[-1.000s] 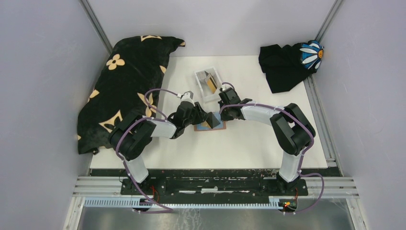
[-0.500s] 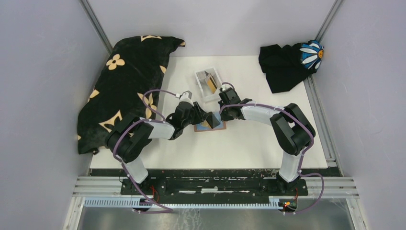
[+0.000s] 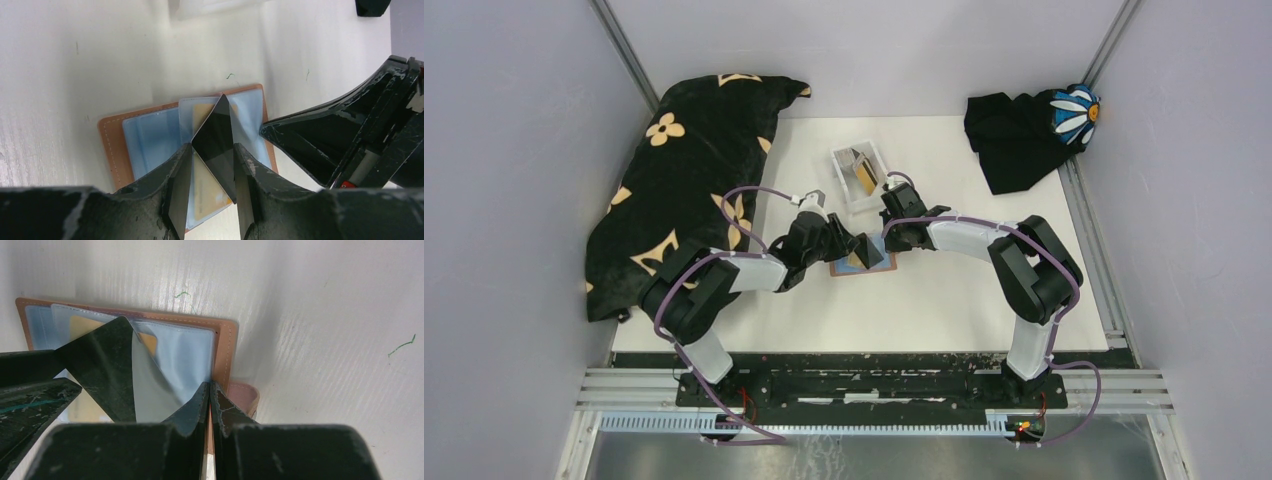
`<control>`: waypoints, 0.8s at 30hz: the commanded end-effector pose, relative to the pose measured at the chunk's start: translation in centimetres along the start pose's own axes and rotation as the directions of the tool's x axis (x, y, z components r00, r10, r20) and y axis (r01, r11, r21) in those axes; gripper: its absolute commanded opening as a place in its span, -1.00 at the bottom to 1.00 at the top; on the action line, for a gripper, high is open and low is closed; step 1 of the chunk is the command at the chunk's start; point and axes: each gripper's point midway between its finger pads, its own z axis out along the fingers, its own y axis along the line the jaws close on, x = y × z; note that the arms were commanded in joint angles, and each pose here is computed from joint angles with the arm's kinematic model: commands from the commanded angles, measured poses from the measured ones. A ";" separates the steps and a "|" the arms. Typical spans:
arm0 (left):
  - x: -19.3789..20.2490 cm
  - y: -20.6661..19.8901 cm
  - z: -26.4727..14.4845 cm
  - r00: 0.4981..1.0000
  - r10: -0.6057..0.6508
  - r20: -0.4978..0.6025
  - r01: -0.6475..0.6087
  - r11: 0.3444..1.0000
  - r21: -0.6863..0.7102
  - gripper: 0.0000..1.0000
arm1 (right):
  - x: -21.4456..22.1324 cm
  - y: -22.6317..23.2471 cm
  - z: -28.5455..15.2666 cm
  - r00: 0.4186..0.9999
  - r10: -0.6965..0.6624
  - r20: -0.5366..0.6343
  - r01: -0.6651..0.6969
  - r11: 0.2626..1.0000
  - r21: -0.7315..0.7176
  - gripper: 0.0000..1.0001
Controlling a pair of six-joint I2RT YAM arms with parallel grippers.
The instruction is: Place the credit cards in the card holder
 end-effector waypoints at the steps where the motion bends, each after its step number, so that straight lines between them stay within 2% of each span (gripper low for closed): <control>1: 0.4 -1.8 -0.2 0.999 -0.009 -0.036 0.011 0.999 0.048 -0.13 | 5.5 -0.9 3.3 0.990 -0.010 -0.138 0.012 1.000 0.016 -0.84; 14: -0.2 -2.1 -0.4 1.000 -0.015 -0.012 0.016 0.999 0.050 -0.08 | 5.5 -0.9 3.2 0.991 -0.009 -0.136 0.012 1.000 0.017 -0.84; 24: -1.3 -2.4 -0.4 1.000 0.026 0.002 -0.026 0.999 0.028 -0.07 | 5.4 -0.9 3.1 0.991 -0.011 -0.134 0.013 1.000 0.015 -0.84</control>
